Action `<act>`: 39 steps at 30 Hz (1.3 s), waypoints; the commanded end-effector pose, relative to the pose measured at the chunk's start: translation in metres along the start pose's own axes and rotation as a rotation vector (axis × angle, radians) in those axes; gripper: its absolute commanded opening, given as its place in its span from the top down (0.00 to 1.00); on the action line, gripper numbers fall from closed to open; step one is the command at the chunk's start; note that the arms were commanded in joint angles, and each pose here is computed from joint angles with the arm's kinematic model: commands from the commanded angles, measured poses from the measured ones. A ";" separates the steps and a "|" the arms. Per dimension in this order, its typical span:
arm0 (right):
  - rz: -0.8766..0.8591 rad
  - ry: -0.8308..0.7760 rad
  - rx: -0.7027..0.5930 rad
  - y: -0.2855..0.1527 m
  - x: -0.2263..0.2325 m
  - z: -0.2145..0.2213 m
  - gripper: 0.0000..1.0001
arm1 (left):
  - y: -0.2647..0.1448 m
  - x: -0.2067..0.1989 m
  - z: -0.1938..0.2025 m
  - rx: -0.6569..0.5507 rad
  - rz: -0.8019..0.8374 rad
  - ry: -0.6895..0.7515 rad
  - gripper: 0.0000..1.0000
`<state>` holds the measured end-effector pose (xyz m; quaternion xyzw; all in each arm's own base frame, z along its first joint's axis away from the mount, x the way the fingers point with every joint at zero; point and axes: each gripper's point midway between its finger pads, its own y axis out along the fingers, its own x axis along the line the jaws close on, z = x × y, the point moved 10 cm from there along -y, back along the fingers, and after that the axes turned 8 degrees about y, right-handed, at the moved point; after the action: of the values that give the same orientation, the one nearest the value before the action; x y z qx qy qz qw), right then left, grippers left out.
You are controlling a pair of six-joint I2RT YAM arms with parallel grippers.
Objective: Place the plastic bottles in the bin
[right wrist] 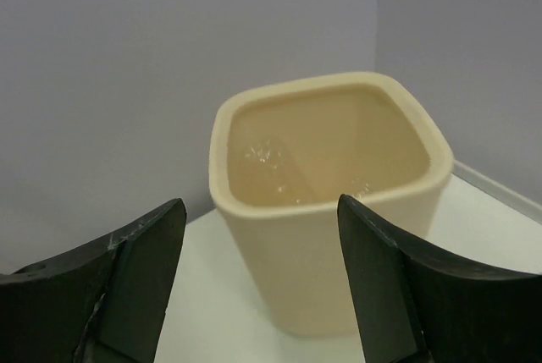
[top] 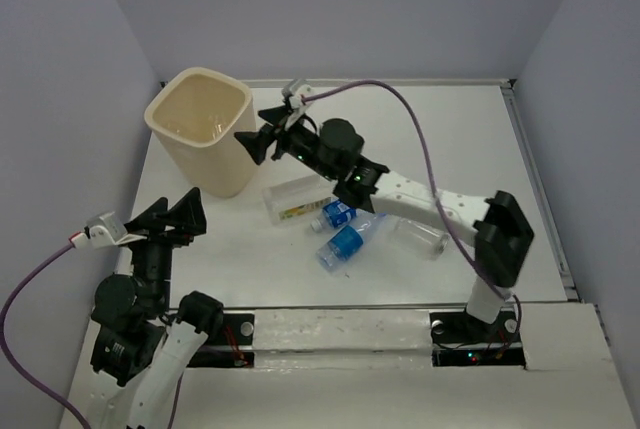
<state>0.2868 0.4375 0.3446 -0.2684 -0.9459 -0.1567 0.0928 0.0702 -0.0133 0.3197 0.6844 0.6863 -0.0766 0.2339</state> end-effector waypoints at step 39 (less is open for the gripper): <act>0.833 0.063 1.378 -0.307 -0.108 0.025 0.00 | -0.005 -0.014 -0.004 -0.005 0.208 0.034 0.01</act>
<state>0.2010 0.1451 0.2144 -0.5390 -0.6130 0.4777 0.3248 0.0677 -0.0275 0.3211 0.7561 0.6168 -0.0562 0.2114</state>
